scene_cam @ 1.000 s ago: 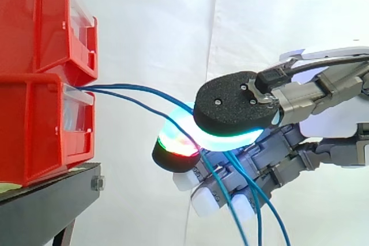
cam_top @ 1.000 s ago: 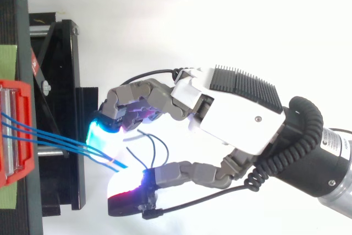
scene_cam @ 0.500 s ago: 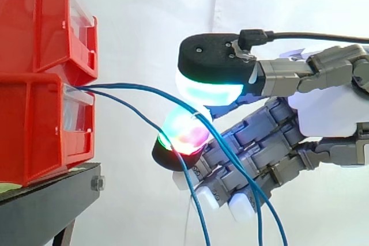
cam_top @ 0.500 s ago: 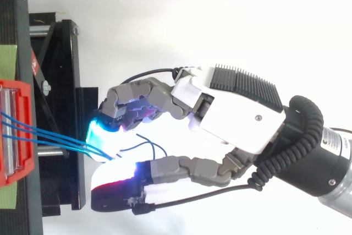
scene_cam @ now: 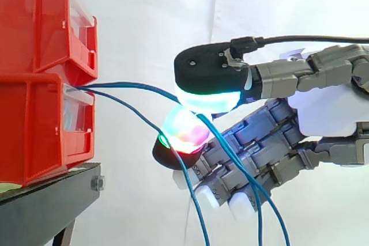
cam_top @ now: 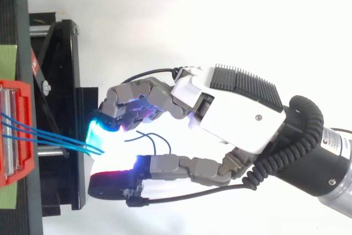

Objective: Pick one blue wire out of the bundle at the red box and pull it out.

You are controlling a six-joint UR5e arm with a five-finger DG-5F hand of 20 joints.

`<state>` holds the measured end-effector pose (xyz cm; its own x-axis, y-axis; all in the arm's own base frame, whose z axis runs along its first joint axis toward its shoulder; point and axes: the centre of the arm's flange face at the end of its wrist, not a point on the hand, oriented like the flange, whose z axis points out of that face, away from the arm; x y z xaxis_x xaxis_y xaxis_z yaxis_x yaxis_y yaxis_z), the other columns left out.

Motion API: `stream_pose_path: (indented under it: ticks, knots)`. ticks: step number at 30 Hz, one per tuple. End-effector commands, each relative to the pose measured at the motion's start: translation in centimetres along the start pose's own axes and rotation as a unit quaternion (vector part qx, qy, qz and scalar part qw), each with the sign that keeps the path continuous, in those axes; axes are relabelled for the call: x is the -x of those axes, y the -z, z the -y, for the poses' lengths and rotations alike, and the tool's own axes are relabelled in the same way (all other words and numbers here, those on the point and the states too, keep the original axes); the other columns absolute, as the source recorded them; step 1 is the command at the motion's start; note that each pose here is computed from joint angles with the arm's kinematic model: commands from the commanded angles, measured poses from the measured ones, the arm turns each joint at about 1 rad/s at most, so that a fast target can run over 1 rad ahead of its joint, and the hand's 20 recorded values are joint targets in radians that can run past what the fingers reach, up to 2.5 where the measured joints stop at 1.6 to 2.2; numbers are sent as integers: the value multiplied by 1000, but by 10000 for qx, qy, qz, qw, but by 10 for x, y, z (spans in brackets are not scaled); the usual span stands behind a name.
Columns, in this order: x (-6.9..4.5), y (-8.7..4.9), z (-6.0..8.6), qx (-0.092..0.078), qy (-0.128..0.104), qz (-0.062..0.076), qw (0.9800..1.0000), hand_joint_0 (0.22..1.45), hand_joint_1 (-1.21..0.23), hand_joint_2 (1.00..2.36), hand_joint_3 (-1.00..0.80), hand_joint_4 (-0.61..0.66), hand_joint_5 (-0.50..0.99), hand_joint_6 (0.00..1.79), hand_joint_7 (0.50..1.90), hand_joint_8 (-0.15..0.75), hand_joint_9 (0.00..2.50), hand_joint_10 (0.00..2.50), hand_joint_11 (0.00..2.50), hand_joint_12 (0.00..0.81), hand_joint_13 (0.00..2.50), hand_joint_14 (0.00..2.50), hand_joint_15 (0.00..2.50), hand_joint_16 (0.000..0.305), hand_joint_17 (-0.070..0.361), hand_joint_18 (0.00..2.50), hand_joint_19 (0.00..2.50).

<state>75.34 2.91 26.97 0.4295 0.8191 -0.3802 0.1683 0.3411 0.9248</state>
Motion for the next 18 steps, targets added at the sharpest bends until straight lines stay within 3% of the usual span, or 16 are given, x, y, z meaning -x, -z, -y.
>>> stream_pose_path:
  ticks: [1,4,14,18]
  knots:
    - [0,0,-1,3,-5,6,10000,626,-770,1018,-238,290,-195,864,890,393,805,14,611,453,836,13,424,61,136,824,537]
    - [0,0,-1,3,-5,6,10000,661,-860,1016,-273,309,-198,868,897,391,800,15,623,449,844,13,417,61,136,832,517]
    - [-1,1,0,1,0,-4,10000,713,-892,1010,-368,304,-194,857,923,390,814,15,623,444,851,14,413,60,135,854,504]
    - [-1,0,0,6,-5,-2,10000,619,-799,1010,-360,387,-181,829,993,384,824,14,567,447,850,13,421,60,135,840,530]
